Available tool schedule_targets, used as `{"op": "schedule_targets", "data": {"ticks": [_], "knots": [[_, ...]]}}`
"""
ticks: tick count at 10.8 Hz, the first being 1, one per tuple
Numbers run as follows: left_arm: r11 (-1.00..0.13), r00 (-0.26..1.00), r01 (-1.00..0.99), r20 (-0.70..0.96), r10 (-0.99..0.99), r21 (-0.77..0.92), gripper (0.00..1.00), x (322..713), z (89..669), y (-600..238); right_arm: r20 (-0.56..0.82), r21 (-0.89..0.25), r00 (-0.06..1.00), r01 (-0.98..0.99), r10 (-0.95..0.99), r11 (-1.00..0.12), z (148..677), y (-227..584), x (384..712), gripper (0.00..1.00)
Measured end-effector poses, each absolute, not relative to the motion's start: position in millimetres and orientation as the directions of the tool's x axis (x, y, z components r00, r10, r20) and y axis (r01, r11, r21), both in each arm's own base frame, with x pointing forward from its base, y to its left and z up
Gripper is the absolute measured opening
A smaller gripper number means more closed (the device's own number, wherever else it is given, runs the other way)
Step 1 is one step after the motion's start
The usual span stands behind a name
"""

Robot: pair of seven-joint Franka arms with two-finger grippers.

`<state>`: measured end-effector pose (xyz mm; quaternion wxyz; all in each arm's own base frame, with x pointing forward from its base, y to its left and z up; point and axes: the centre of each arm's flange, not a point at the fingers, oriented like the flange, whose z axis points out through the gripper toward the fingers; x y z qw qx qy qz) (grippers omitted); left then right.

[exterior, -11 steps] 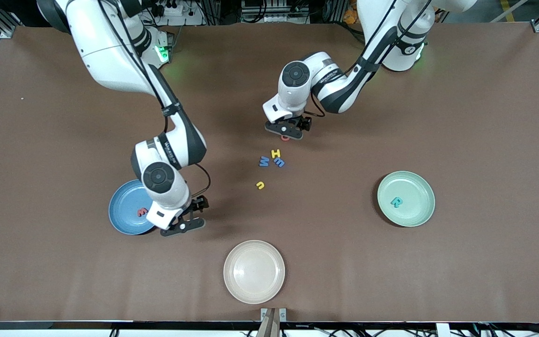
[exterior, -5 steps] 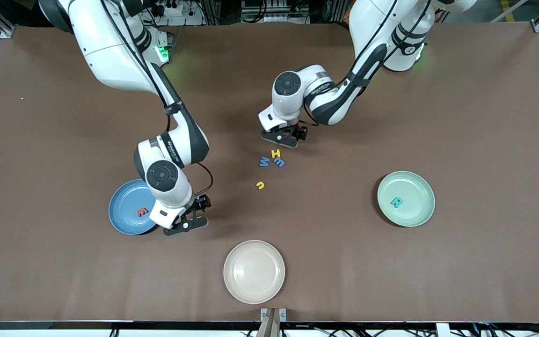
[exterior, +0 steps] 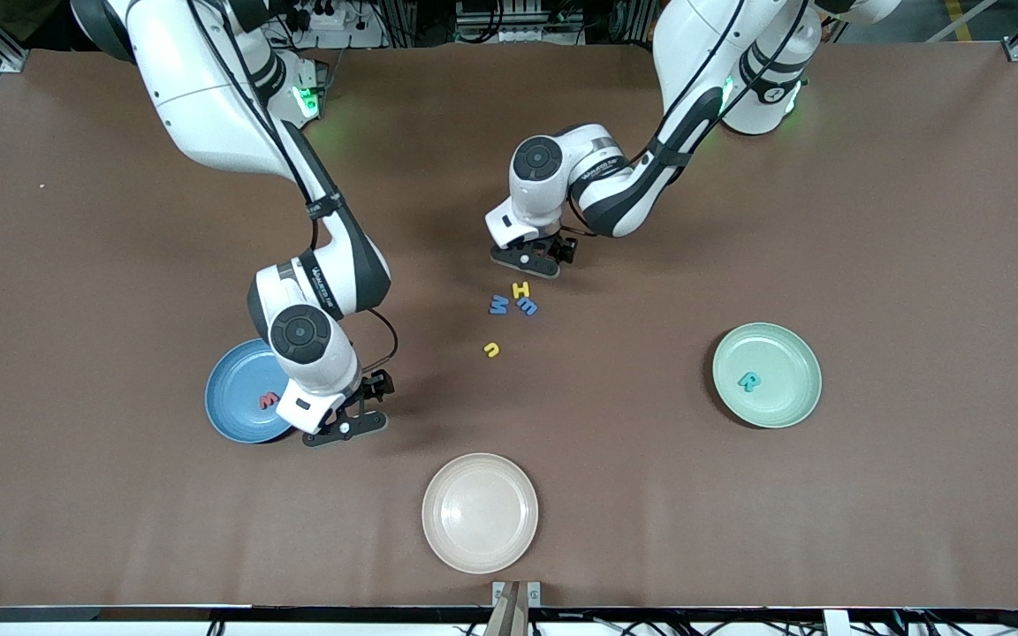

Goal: Sort upper and lower case letters into plates
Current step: 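Grasp the pink q with the left gripper while the right gripper returns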

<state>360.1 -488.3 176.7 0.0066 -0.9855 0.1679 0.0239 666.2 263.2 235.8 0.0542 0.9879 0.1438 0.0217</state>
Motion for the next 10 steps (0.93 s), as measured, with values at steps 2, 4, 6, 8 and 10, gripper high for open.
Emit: {"op": "schedule_targets", "data": {"ticks": [2,4,6,8,10], "knots": [[-0.94,0.939,-0.34,-0.051,-0.34,-0.006,0.83,352.8,175.7,-493.0,0.027,0.113,0.958,0.282,0.286,-0.953,235.8,263.2,666.2,1.0],[-0.938,0.937,-0.346,-0.054,-0.345,-0.008,0.79,349.9,174.2,-494.1,0.027,0.113,0.958,0.282,0.286,-0.953,235.8,263.2,666.2,1.0],[-0.932,0.931,-0.363,-0.049,-0.362,-0.018,0.76,348.3,171.8,-494.0,0.027,0.113,0.958,0.282,0.286,-0.953,235.8,263.2,666.2,1.0],[-0.93,0.93,-0.367,-0.045,-0.365,-0.024,0.74,349.5,171.1,-492.9,0.027,0.113,0.958,0.282,0.287,-0.953,235.8,263.6,666.1,1.0],[-0.929,0.929,-0.37,-0.043,-0.369,-0.027,0.74,350.2,170.9,-492.4,0.028,0.113,0.958,0.282,0.287,-0.953,235.8,263.8,666.1,1.0]]}}
